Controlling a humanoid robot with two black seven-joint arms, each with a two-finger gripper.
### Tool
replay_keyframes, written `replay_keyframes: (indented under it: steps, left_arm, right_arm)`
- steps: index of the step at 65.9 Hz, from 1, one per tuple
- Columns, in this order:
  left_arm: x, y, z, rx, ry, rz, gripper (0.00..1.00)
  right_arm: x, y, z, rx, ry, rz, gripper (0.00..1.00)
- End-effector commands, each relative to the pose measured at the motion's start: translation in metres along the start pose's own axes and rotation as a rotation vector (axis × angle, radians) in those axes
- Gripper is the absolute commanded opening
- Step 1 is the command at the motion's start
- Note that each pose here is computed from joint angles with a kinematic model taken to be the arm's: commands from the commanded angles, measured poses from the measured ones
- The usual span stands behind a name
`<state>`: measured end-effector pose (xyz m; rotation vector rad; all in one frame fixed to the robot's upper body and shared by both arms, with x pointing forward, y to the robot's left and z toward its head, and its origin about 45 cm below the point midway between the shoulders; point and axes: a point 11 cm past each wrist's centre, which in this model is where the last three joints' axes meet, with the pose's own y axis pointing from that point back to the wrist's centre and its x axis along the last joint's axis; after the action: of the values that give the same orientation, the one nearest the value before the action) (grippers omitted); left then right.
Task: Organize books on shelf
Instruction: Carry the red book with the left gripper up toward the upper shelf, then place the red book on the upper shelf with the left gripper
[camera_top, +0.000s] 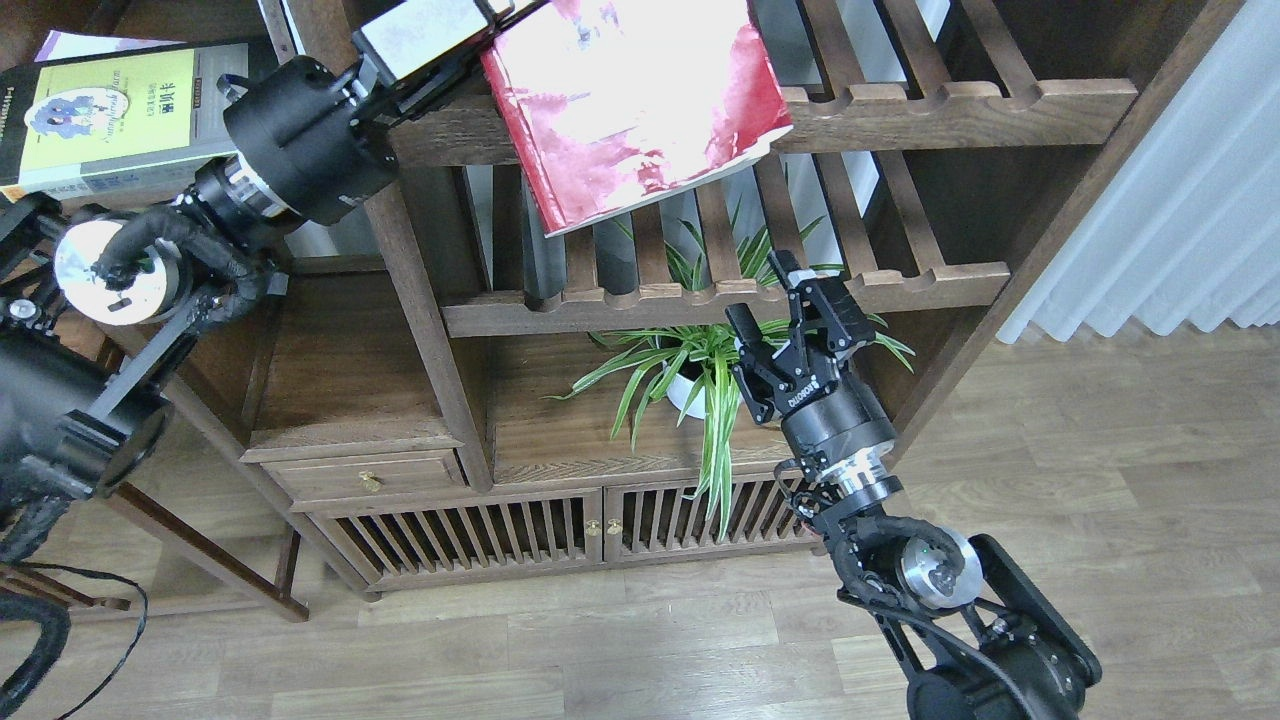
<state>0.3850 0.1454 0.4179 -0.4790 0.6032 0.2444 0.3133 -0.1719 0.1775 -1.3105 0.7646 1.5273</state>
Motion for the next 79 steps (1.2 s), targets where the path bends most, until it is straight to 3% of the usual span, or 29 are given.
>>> replay_keyframes:
  steps: [1, 19, 33, 54, 79]
  left_arm:
    - [-0.01, -0.005, 0.018, 0.005, -0.058, -0.011, 0.05]
    - [-0.025, 0.019, 0.072, -0.03, -0.201, 0.043, 0.05]
    - [-0.041, 0.061, 0.125, -0.077, -0.341, 0.145, 0.05]
    - [-0.053, 0.094, 0.154, -0.095, -0.4, 0.228, 0.06]
    - [-0.041, 0.141, 0.159, -0.074, -0.398, 0.383, 0.06]
  right_arm:
    - [0.0, 0.0, 0.0, -0.001, 0.002, -0.001, 0.81]
    - [0.0, -0.002, 0.001, -0.006, 0.008, 0.001, 0.81]
    - [-0.006, -0.011, 0.003, -0.024, 0.021, -0.013, 0.81]
    - [-0.004, -0.013, 0.004, -0.028, 0.023, -0.007, 0.82]
    - [-0.004, -0.015, 0.004, -0.033, 0.038, -0.005, 0.82]
